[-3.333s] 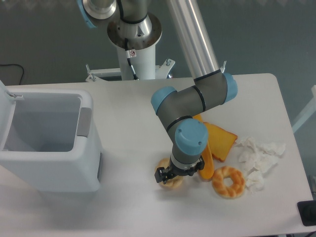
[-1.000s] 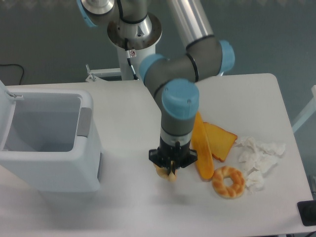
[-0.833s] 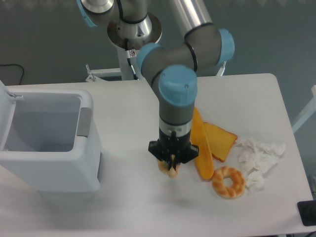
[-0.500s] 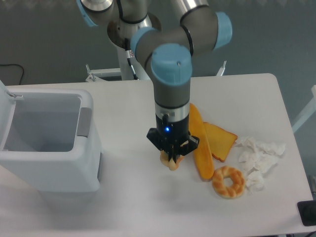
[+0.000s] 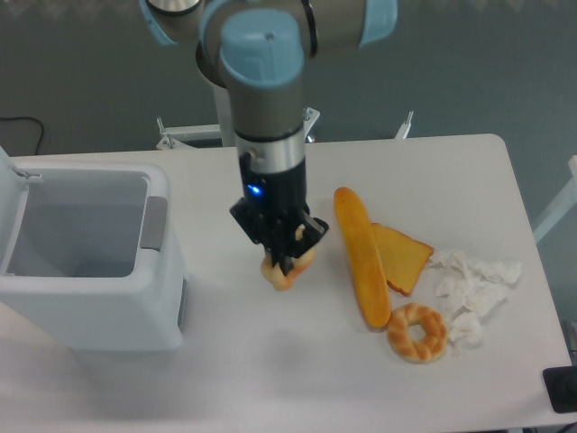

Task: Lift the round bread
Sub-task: 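Lift the gripped round bun up and move it toward the white bin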

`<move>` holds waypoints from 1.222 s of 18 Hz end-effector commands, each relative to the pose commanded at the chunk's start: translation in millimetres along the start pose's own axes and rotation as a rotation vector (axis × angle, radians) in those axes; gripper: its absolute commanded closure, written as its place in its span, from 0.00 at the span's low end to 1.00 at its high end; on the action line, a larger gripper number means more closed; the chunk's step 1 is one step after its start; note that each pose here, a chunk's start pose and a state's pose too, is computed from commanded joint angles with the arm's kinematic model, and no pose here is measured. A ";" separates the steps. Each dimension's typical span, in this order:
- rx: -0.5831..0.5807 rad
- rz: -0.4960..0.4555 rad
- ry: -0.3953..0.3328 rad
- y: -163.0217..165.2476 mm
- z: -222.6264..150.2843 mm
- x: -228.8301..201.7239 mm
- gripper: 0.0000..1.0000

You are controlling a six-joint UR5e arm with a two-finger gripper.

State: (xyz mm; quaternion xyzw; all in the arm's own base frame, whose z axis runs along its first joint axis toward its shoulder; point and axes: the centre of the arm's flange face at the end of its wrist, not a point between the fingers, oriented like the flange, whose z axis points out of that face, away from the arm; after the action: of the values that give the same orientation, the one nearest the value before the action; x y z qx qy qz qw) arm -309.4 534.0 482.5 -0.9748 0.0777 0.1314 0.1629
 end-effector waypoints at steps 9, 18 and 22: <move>-0.011 0.026 0.046 -6.1 -0.1 20.1 1.00; -0.025 0.088 0.061 5.3 -3.3 24.2 1.00; -0.028 0.087 0.062 7.7 -5.0 23.2 1.00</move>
State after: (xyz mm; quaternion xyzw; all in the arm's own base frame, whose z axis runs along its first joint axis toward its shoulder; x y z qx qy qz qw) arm -287.6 522.5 478.3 -0.9763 0.1230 0.1092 0.1409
